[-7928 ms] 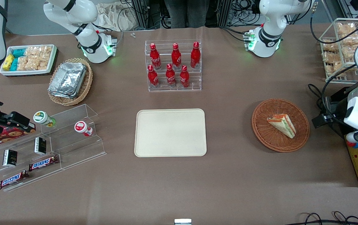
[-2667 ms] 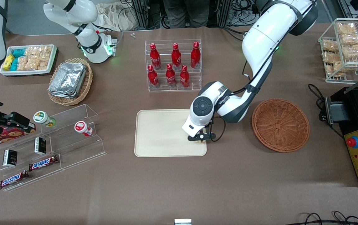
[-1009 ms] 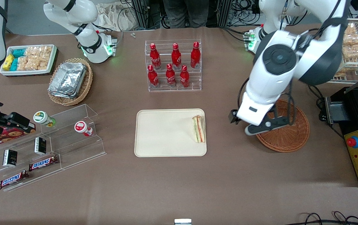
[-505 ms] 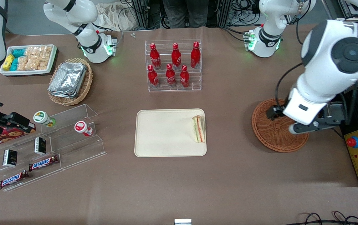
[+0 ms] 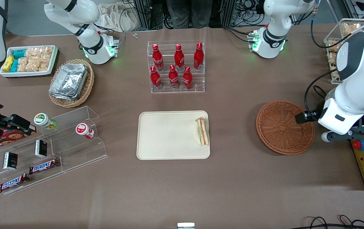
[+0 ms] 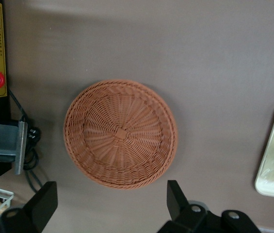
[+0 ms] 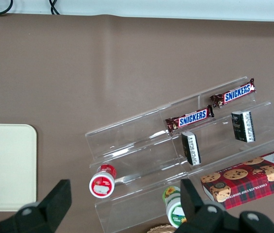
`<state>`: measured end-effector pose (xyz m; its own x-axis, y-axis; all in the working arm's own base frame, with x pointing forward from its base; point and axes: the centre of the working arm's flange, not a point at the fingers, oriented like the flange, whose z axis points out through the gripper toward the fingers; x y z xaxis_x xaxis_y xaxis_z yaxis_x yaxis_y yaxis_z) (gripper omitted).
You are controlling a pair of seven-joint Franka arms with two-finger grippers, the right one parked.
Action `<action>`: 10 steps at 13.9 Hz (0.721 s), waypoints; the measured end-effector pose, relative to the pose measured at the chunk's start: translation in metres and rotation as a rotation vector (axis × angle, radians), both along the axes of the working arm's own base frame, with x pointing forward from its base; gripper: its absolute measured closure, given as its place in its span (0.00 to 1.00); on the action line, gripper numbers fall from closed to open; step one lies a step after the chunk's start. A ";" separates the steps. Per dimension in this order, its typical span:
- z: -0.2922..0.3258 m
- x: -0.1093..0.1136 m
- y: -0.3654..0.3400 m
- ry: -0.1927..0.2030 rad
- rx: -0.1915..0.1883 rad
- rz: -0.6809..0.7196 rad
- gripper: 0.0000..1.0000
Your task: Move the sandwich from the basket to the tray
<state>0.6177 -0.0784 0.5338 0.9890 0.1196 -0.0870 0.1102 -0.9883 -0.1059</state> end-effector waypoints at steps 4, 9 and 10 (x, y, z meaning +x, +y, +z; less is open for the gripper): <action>0.020 -0.010 0.048 0.025 -0.033 -0.068 0.00; 0.022 -0.013 0.059 0.043 -0.065 -0.207 0.00; 0.019 -0.012 0.063 0.048 -0.076 -0.224 0.00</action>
